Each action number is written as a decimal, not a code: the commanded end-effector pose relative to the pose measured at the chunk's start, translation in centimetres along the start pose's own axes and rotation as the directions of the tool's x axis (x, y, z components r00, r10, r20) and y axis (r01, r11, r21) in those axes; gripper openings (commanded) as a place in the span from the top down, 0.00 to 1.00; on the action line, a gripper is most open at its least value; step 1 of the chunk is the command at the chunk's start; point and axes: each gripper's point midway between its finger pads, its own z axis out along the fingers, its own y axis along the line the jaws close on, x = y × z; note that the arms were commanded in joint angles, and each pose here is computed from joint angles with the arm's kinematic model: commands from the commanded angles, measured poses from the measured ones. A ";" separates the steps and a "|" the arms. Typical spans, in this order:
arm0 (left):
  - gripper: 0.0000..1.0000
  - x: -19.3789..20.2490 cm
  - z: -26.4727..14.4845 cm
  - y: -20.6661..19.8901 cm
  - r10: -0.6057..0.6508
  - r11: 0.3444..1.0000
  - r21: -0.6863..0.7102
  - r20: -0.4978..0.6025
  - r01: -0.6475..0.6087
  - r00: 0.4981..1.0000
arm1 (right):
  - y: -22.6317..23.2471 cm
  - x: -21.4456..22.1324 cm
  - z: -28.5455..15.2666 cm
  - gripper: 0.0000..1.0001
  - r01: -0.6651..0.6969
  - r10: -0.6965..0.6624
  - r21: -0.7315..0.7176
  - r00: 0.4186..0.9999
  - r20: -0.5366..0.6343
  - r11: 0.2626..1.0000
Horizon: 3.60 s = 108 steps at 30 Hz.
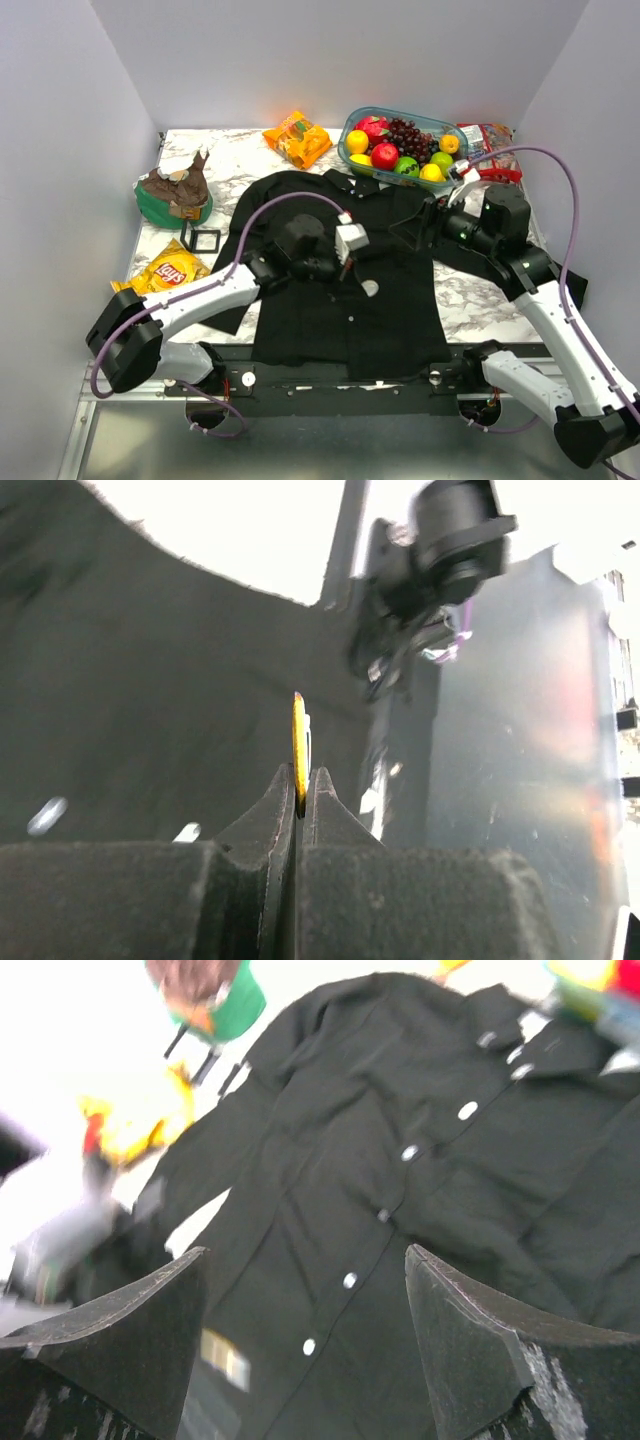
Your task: Pin the brooch onto the clothing
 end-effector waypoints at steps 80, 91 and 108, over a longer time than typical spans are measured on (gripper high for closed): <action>0.10 -7.0 -12.0 1.7 0.072 0.986 -0.167 0.483 0.011 0.873 | 12.0 3.9 3.1 0.99 0.015 0.064 -0.516 0.989 0.135 0.857; 0.35 -7.4 -13.1 0.4 -0.007 0.994 -0.084 0.631 0.077 0.776 | 14.3 2.0 2.9 0.99 0.038 0.082 -0.611 0.982 0.167 0.791; 0.62 -7.3 -11.3 -0.2 -0.044 0.998 -0.011 0.596 0.063 0.802 | 14.9 2.3 3.1 0.99 0.036 0.082 -0.628 0.984 0.159 0.778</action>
